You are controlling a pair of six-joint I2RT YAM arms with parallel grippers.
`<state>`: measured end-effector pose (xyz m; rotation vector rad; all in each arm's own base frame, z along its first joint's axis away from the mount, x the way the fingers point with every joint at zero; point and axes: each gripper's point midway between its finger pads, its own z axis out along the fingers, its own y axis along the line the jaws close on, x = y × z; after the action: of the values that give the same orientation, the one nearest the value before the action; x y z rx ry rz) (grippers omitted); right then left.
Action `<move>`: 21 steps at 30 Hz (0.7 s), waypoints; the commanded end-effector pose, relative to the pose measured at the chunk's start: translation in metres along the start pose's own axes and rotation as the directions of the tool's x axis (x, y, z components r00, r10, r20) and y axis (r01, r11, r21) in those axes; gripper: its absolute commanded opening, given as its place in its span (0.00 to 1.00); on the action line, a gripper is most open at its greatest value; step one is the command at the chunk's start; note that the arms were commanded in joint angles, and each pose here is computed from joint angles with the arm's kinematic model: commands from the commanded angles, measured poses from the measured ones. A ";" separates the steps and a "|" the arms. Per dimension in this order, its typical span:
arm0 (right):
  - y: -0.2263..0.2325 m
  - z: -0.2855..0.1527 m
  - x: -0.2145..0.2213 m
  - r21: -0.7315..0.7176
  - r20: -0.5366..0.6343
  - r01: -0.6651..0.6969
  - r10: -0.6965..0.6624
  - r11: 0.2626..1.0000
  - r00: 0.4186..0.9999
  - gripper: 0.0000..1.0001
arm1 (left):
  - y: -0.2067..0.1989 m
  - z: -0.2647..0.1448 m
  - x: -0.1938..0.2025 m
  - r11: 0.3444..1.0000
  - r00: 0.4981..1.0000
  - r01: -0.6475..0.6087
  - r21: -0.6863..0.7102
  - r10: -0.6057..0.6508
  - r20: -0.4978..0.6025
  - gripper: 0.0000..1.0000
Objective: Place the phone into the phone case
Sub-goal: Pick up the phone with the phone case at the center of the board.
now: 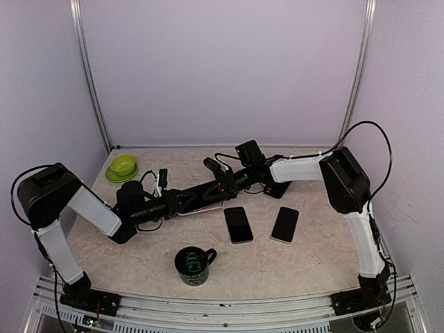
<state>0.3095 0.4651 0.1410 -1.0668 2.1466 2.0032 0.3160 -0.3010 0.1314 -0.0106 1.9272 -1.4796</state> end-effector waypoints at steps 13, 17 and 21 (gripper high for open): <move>0.019 0.008 -0.010 0.033 0.024 0.083 -0.084 0.996 0.996 0.06 | -0.049 -0.004 0.003 0.979 0.996 -0.079 0.185 0.083 -0.013 0.20; 0.020 0.008 -0.010 0.036 0.023 0.088 -0.089 0.995 0.996 0.08 | -0.049 -0.005 0.004 0.980 0.996 -0.078 0.185 0.082 -0.016 0.17; 0.017 0.008 -0.010 0.039 0.021 0.084 -0.085 0.996 0.996 0.11 | -0.049 -0.005 0.004 0.980 0.997 -0.078 0.186 0.082 -0.016 0.11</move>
<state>0.3064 0.4642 0.1490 -1.1203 2.0768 2.0150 0.3096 -0.3024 0.1446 0.0277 1.8676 -1.5320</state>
